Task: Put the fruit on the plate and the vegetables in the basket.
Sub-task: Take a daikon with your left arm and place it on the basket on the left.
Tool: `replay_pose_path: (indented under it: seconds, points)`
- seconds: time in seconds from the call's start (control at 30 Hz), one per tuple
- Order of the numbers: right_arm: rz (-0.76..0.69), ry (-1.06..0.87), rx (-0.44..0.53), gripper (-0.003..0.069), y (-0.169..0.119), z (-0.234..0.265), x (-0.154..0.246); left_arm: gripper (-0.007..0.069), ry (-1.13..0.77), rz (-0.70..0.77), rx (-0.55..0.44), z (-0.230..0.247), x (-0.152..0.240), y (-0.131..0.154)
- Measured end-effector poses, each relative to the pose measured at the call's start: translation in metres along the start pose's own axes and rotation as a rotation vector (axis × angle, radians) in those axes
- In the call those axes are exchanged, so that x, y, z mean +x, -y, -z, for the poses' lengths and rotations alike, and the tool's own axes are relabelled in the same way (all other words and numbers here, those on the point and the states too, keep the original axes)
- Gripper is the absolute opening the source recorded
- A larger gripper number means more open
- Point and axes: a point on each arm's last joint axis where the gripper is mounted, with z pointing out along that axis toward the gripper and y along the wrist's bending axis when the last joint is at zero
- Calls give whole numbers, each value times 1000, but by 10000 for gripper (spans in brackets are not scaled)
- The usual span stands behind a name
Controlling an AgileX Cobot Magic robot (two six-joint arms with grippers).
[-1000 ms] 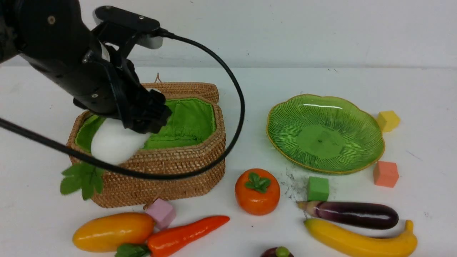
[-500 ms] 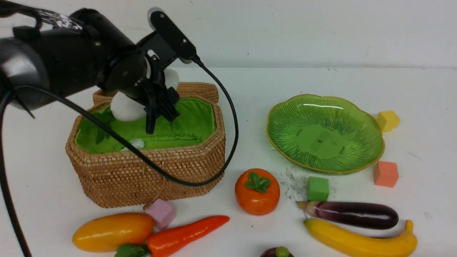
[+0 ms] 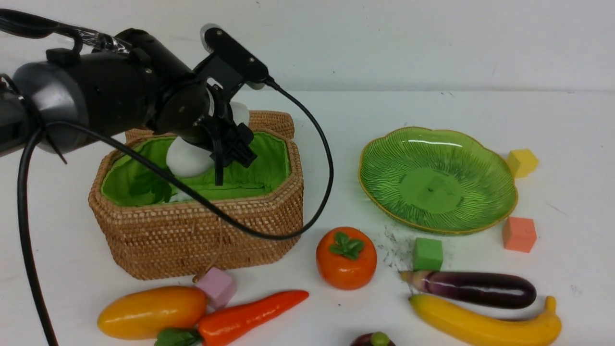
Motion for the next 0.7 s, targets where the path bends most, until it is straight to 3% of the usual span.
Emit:
replay_pose_path:
  seconds: [0.7]
  points:
    - [1,0,0,242,0,0,0,547,-8,67,24,10,-1,-1]
